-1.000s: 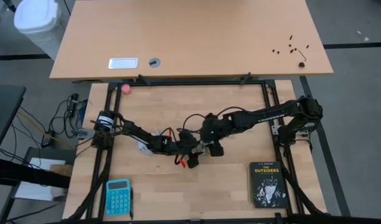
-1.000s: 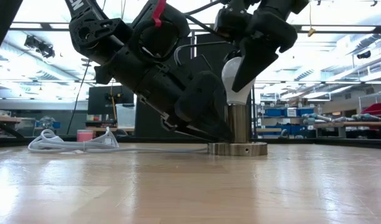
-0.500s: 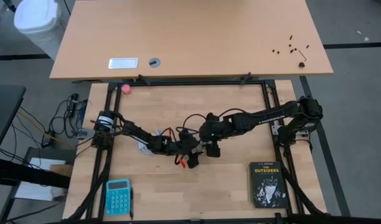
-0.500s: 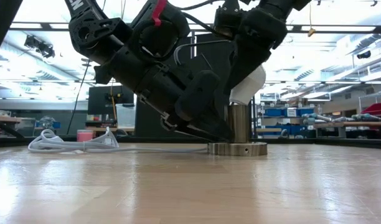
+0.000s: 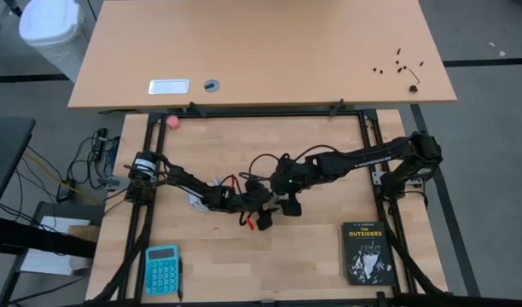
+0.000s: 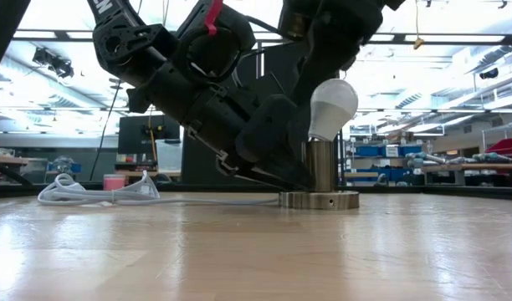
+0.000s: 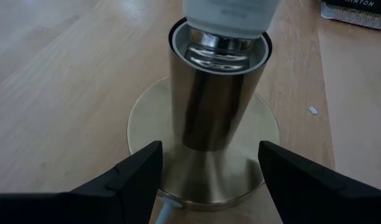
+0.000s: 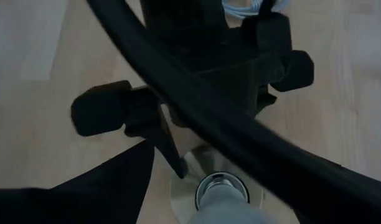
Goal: Screw lightbulb
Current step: Insert the white lightbulb into the silver lamp
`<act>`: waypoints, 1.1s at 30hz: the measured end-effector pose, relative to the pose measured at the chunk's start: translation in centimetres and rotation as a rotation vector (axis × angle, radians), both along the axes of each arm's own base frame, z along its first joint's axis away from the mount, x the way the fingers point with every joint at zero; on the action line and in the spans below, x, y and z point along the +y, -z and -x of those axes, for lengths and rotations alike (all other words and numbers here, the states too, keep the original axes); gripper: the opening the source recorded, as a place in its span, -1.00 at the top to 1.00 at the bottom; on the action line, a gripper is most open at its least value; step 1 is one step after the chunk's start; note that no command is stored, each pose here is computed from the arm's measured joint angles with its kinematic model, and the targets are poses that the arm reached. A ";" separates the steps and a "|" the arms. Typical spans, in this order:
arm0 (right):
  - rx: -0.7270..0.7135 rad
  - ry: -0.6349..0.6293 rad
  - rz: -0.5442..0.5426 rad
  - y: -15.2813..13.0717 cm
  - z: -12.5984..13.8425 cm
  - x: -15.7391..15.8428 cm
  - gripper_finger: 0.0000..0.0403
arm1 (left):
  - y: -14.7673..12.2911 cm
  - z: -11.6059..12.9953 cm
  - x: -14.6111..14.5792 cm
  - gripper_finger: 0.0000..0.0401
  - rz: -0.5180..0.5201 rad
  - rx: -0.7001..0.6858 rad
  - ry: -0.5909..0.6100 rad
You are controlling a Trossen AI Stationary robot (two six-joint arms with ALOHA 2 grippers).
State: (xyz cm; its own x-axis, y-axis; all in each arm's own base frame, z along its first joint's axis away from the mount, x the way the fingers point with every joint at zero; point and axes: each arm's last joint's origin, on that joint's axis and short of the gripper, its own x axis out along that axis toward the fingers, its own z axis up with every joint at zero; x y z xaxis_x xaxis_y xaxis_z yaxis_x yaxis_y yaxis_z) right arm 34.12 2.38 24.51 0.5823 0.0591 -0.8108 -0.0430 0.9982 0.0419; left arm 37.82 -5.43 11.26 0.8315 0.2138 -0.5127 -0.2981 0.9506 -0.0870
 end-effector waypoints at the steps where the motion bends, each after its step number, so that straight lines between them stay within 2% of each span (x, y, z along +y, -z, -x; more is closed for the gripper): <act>1: 0.003 -0.001 0.001 -0.3 0.0 0.0 -0.68 | 0.0 0.0 0.0 -0.35 0.000 0.000 0.000; 9: -0.001 -0.027 0.014 -3.3 0.0 0.2 -0.73 | 0.1 0.1 0.0 -0.35 -0.001 0.009 0.000; 19: 0.052 0.010 0.167 -7.1 5.7 0.8 -0.69 | 0.1 0.1 0.0 -0.35 0.011 0.016 -0.008; 22: 0.083 -0.003 0.191 -6.3 6.6 0.6 -0.70 | 0.1 0.1 0.0 -0.35 0.011 0.016 -0.008; 25: 0.111 -0.019 0.165 -5.3 7.2 0.3 -0.72 | 0.1 0.1 -0.1 -0.35 0.014 0.015 -0.010; 28: 0.120 -0.025 0.148 -3.9 6.9 0.2 -0.74 | 0.1 0.1 -0.1 -0.35 0.014 0.013 -0.008; 33: 0.160 -0.058 0.178 -1.7 6.0 0.3 -0.74 | 0.1 0.1 -0.1 -0.35 0.015 0.012 -0.008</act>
State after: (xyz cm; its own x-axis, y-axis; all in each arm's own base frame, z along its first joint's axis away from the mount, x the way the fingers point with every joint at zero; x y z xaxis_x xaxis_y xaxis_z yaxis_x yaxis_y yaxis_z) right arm 28.15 2.71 26.18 0.4455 -0.0632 -0.8931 -0.1077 0.9865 -0.1235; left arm 37.73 -5.53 11.16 0.8237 0.2128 -0.5256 -0.3066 0.9469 -0.0972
